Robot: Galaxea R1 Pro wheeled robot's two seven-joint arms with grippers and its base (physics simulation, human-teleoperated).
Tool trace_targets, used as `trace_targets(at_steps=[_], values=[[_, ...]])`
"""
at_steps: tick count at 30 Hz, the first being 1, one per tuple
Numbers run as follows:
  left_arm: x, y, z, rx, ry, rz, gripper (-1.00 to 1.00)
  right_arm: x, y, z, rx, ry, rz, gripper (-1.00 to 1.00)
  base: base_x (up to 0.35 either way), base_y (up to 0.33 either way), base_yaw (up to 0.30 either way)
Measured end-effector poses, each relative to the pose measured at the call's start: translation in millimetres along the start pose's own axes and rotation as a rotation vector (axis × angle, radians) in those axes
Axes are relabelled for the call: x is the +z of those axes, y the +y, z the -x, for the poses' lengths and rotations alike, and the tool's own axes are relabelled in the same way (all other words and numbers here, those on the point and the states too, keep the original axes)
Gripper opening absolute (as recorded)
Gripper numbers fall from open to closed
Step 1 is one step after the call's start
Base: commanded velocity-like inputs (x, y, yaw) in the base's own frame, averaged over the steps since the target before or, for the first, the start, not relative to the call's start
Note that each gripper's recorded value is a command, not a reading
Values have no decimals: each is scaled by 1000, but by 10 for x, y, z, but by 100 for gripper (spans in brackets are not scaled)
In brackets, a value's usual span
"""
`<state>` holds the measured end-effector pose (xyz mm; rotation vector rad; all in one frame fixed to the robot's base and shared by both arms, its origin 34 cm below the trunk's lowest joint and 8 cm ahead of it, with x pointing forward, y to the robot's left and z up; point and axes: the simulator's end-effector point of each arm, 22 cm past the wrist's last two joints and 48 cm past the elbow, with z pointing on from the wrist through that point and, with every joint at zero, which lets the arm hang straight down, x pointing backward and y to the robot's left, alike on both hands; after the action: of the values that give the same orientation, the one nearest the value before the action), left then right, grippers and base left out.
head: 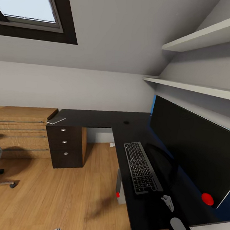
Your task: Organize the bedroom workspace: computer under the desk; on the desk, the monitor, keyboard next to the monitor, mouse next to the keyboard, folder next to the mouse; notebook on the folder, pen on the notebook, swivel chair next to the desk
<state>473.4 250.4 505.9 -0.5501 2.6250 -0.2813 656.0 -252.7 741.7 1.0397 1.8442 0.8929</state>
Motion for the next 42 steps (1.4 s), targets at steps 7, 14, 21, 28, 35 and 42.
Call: trace_targets(at_steps=[7, 14, 21, 28, 35, 42], values=[[0, 0, 0, 1, 0, 0, 100, 0, -1, 0, 0, 0, 0, -100, 0, 0, 0], [0, -1, 0, 1, 0, 0, 100, 0, 1, 1, 0, 0, 0, 100, 0, 0, 0], [0, -1, -1, 1, 0, 0, 100, 0, 4, 3, 1, -1, 1, 100, 0, 0, 0], [0, -1, -1, 2, 0, 0, 100, 0, 4, 7, 2, -2, 1, 100, -5, 0, 0], [3, -1, -2, 3, 1, 0, 100, 3, 1, 11, 1, -3, 1, 100, -221, 0, 0], [2, -1, -3, 4, 1, 0, 100, 2, 2, 12, 1, -3, 1, 100, -239, 0, 0]])
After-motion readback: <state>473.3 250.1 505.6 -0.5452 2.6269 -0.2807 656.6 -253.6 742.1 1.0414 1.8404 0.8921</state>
